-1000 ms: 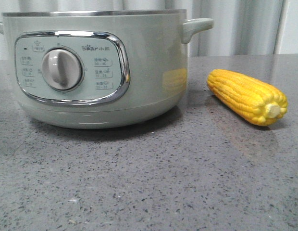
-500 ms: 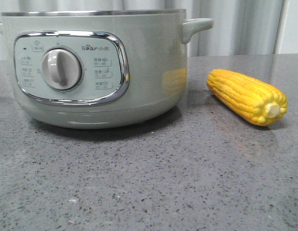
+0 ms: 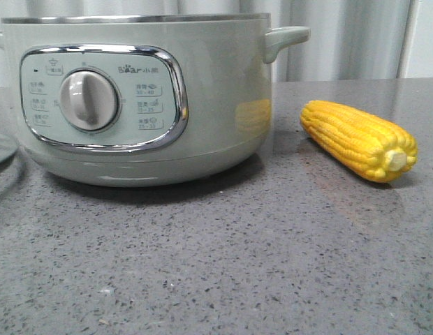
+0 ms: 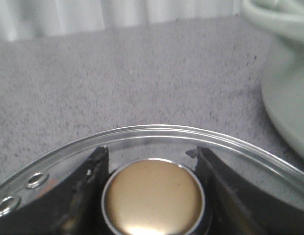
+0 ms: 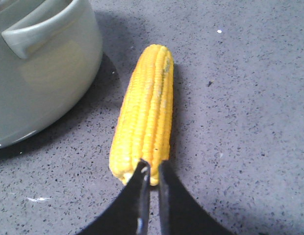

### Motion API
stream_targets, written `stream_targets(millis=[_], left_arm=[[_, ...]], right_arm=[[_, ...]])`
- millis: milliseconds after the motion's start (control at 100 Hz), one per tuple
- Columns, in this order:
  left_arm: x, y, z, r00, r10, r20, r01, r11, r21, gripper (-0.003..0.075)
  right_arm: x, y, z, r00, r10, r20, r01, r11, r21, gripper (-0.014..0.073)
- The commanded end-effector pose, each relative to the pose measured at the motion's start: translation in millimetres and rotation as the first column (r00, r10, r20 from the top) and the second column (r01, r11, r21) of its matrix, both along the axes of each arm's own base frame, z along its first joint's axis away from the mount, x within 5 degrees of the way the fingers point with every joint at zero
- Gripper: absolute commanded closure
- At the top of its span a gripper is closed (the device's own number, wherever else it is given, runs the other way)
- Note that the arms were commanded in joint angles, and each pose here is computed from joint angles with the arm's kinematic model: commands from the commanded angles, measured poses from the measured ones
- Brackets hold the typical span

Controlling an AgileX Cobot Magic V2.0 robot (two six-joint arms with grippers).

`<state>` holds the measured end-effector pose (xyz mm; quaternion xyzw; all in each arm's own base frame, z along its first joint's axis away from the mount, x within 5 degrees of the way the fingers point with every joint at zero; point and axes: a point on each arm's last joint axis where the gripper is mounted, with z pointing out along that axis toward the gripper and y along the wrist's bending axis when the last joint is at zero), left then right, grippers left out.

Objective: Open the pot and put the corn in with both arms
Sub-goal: 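Lower the glass lid onto the table beside the cooker and release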

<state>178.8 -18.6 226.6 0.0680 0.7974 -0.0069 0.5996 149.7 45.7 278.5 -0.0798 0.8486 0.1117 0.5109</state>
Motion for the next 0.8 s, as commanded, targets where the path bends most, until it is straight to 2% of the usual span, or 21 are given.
stream_targets(millis=[0,480,550,640,740,790], left_arm=[[11,-1,22,0.986,0.008,0.169,-0.005,1.000,-0.020,0.0741],[23,-2,-1,0.999,0.006,0.044,-0.006,1.000,-0.006,0.0728],[23,-2,-1,0.999,0.006,0.044,-0.006,1.000,-0.006,0.0665],[23,-2,-1,0.999,0.008,0.043,-0.008,1.000,-0.012,0.0526],[23,-1,-1,0.999,0.033,0.039,-0.031,0.998,-0.052,0.0374],[23,-1,-1,0.998,0.040,0.037,-0.038,0.997,-0.061,0.0327]], right_arm=[[5,1,16,0.994,0.000,0.106,-0.001,1.000,0.017,0.0640],[5,1,16,0.995,0.000,0.104,-0.001,1.000,0.016,0.0640],[5,1,17,0.994,0.000,0.107,-0.002,1.000,0.017,0.0640],[5,1,19,0.994,0.000,0.108,-0.002,1.000,0.018,0.0632],[5,1,20,0.995,0.002,0.096,-0.004,1.000,0.014,0.0575],[5,2,21,0.996,0.004,0.085,-0.005,1.000,0.012,0.0536]])
